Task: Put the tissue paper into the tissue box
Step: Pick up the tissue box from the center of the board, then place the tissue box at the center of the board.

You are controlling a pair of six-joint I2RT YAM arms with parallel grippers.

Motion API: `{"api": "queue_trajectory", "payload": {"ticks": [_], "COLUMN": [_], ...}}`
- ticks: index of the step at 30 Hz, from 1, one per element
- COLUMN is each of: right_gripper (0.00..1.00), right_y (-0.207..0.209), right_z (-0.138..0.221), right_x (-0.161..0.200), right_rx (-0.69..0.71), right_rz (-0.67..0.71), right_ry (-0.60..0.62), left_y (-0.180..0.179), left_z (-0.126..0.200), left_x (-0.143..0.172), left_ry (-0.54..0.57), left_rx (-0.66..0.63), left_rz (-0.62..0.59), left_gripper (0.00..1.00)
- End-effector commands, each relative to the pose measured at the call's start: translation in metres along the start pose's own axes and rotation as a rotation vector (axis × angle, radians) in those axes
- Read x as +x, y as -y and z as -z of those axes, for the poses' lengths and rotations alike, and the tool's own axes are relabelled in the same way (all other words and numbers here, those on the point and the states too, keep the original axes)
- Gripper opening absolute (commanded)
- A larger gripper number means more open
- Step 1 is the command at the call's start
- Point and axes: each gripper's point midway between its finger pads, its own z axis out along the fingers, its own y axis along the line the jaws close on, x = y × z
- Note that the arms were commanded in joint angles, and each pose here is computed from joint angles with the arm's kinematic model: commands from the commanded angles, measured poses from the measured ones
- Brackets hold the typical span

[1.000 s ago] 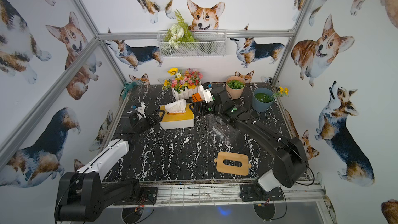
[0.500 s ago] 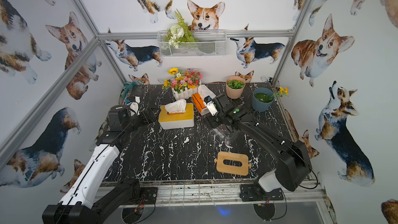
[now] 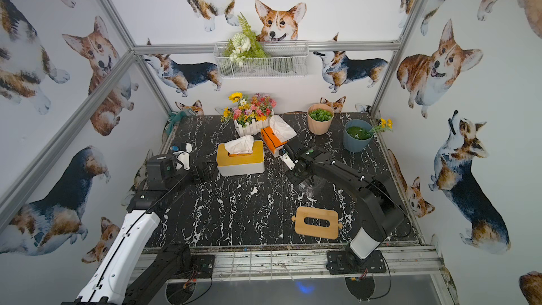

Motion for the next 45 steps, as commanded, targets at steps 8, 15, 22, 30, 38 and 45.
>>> {"api": "queue_trajectory", "payload": {"ticks": [8,15,22,30,38,45], "right_gripper": [0.00,0.00,0.00,0.00,0.00,0.00], "right_y": [0.001,-0.048,-0.151,-0.225,-0.233,-0.227], "right_z": [0.016,0.068,0.112,0.093,0.054,0.027], "right_x": [-0.013,-0.046,-0.048,-0.025,-0.020,-0.016], "right_rx": [0.006,-0.037,-0.205,-0.280,-0.264,-0.207], "right_rz": [0.007,0.207,0.566,0.837,0.916,0.990], "right_ry": [0.026,0.206,0.330,0.270,0.190,0.165], "left_y": [-0.013,-0.013,-0.011,-0.020,-0.028,-0.031], "left_z": [0.011,0.023,0.025,0.020,0.014,0.008], "left_x": [0.014,0.015,0.014,0.018,0.024,0.028], "left_ry": [0.109,0.195,0.213,0.195,0.159,0.128], "left_rx": [-0.039,-0.031,-0.020,-0.062,-0.096,-0.102], "left_rz": [0.015,0.014,0.017,0.034,0.042,0.045], "left_gripper": [1.00,1.00,1.00,1.00,1.00,1.00]}}
